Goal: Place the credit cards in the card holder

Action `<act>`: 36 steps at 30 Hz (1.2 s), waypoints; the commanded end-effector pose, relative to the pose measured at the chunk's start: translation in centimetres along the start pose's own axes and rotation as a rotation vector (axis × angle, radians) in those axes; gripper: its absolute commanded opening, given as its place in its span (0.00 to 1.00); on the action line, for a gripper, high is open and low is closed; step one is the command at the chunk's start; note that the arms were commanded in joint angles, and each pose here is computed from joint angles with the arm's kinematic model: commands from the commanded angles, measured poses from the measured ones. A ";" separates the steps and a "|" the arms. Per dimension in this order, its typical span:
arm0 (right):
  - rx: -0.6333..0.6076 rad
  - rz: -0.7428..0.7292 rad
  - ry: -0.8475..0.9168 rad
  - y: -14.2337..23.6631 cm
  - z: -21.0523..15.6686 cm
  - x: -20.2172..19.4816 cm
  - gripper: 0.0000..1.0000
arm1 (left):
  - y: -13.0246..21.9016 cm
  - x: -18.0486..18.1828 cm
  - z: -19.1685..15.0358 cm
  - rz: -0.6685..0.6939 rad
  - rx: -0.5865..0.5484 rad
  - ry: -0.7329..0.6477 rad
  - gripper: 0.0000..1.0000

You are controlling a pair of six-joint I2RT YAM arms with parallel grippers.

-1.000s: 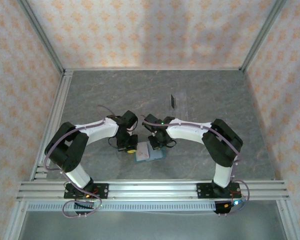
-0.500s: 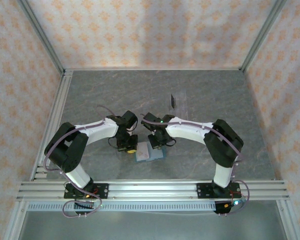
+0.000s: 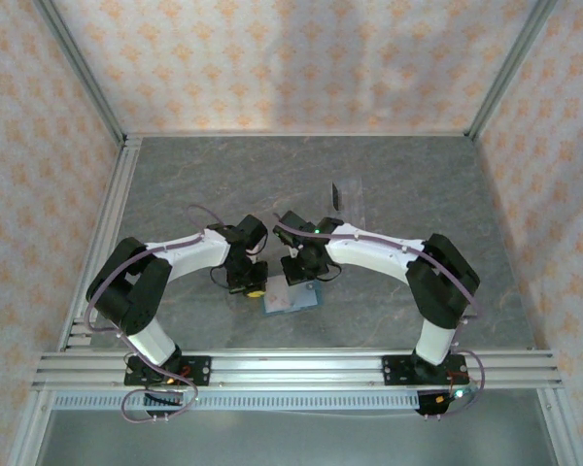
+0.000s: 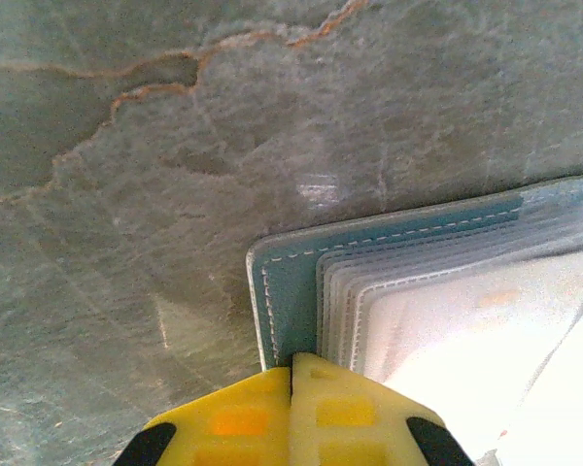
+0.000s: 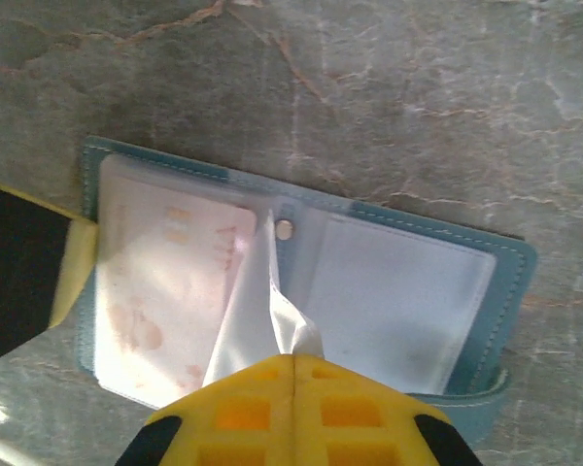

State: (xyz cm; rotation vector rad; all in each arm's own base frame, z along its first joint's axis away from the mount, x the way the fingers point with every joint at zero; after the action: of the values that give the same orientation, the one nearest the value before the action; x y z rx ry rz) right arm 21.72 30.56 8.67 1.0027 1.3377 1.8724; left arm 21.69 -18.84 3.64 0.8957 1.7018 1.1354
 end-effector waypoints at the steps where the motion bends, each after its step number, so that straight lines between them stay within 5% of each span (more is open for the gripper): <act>1: -0.038 0.123 -0.026 0.6 1.1 2.3 0.00 | -0.5 0.8 -0.6 0.034 0.016 0.002 0.00; 4: -0.031 0.188 -0.052 0.0 1.5 3.3 0.00 | -0.2 0.8 -0.7 0.034 0.013 0.002 0.00; 11: -0.038 0.302 -0.126 -1.9 2.3 4.8 0.28 | 1.0 0.4 -0.7 0.024 -0.012 -0.005 0.00; 20: -0.026 0.371 -0.183 -4.0 2.8 5.6 0.37 | 4.9 0.8 -1.2 -0.017 -0.072 0.001 0.06; 31: -0.090 0.518 -0.154 -1.0 5.5 8.6 0.59 | 8.1 3.8 -1.1 -0.072 -0.109 0.091 0.18; 36: -0.105 0.611 -0.142 1.0 7.4 10.2 0.60 | 9.3 4.0 -0.7 -0.121 -0.119 0.120 0.24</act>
State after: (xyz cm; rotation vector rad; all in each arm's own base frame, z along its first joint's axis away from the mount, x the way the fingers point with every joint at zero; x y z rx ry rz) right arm 22.02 39.96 9.89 1.5364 0.9920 2.0896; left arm 21.37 -12.61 11.23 0.6311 1.7128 1.2448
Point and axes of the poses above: each hand's point on the last joint's axis, 136 mm out from that joint toward the fingers, its own y axis back along the fingers, its own x axis along the line the jaws close on, z = x × y, the point moved 2 cm from there along y, back along the fingers, and after that the axes turned 9 degrees about y, right-handed, at the moved point
